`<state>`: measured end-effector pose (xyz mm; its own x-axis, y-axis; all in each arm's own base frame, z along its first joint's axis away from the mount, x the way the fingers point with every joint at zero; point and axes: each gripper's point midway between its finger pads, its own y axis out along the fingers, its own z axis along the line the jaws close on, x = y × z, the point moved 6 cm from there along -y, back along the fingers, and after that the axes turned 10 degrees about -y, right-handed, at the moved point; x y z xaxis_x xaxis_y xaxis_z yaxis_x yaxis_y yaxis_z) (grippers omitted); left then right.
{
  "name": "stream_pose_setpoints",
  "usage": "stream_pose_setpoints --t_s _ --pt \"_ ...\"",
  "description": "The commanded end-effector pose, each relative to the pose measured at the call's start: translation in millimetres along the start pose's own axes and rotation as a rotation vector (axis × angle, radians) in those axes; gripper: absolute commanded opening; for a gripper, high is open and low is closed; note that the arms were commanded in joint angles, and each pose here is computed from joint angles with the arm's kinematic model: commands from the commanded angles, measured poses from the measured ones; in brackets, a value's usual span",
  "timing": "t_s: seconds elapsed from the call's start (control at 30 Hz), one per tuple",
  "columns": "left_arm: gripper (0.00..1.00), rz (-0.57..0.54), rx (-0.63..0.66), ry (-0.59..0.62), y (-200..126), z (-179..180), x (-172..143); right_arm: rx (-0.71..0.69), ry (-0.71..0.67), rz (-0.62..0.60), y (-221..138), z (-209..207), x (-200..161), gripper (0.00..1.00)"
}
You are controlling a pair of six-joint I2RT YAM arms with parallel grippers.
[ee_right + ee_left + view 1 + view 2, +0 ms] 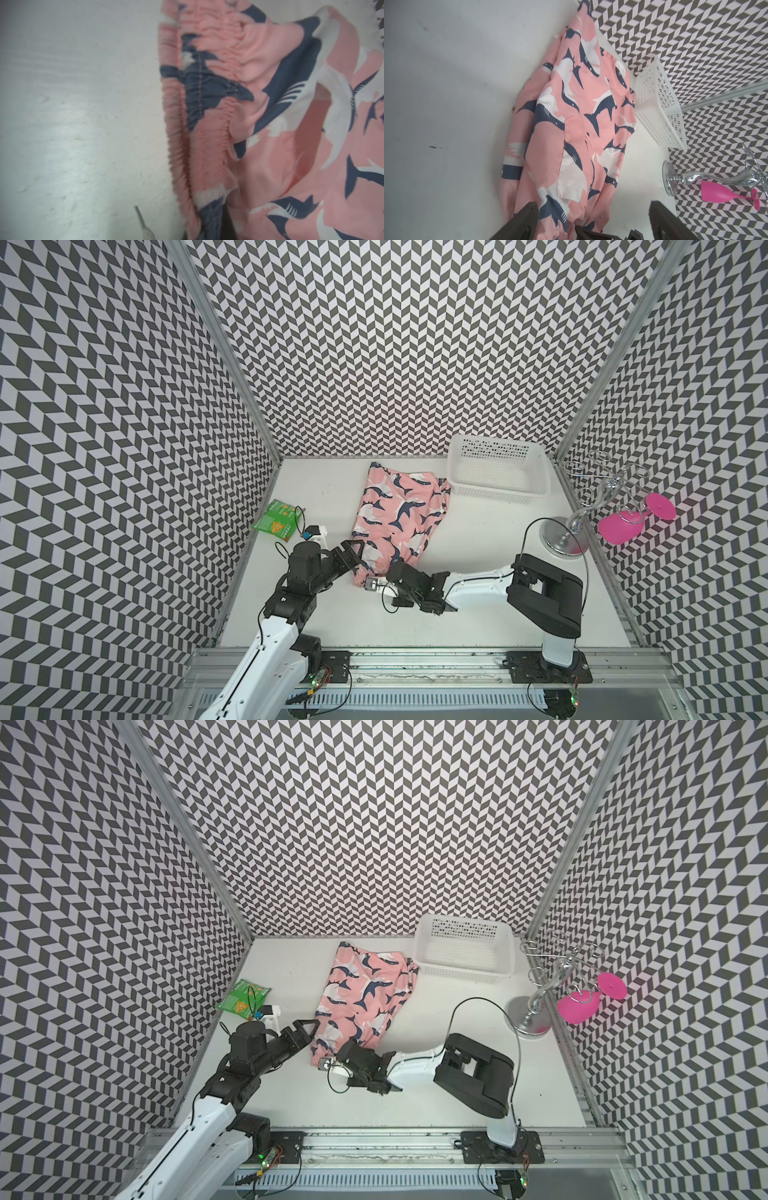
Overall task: Roll up the shorts
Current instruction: Roll the shorts at the center of the board.
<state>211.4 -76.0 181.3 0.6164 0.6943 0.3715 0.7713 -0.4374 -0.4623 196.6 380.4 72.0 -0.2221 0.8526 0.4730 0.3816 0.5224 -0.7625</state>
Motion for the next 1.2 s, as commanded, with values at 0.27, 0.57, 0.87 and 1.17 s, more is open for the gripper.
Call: stream_pose_setpoints --t_s 0.27,0.57,0.87,1.17 --pt "0.85 0.033 0.089 -0.051 -0.4 24.4 -13.3 0.473 0.407 -0.086 4.5 -26.3 -6.7 0.00" --pt "0.85 0.013 0.028 -0.043 -6.6 18.5 -15.2 0.632 0.588 -0.294 -24.0 -74.4 7.1 0.00" --pt "0.84 0.061 0.013 -0.050 1.1 27.7 -29.7 0.727 0.806 -0.334 0.8 -115.3 -14.5 0.00" --pt "0.85 0.074 0.031 -0.073 20.9 41.7 -37.6 0.811 1.007 -0.354 36.4 -132.1 -49.2 0.00"
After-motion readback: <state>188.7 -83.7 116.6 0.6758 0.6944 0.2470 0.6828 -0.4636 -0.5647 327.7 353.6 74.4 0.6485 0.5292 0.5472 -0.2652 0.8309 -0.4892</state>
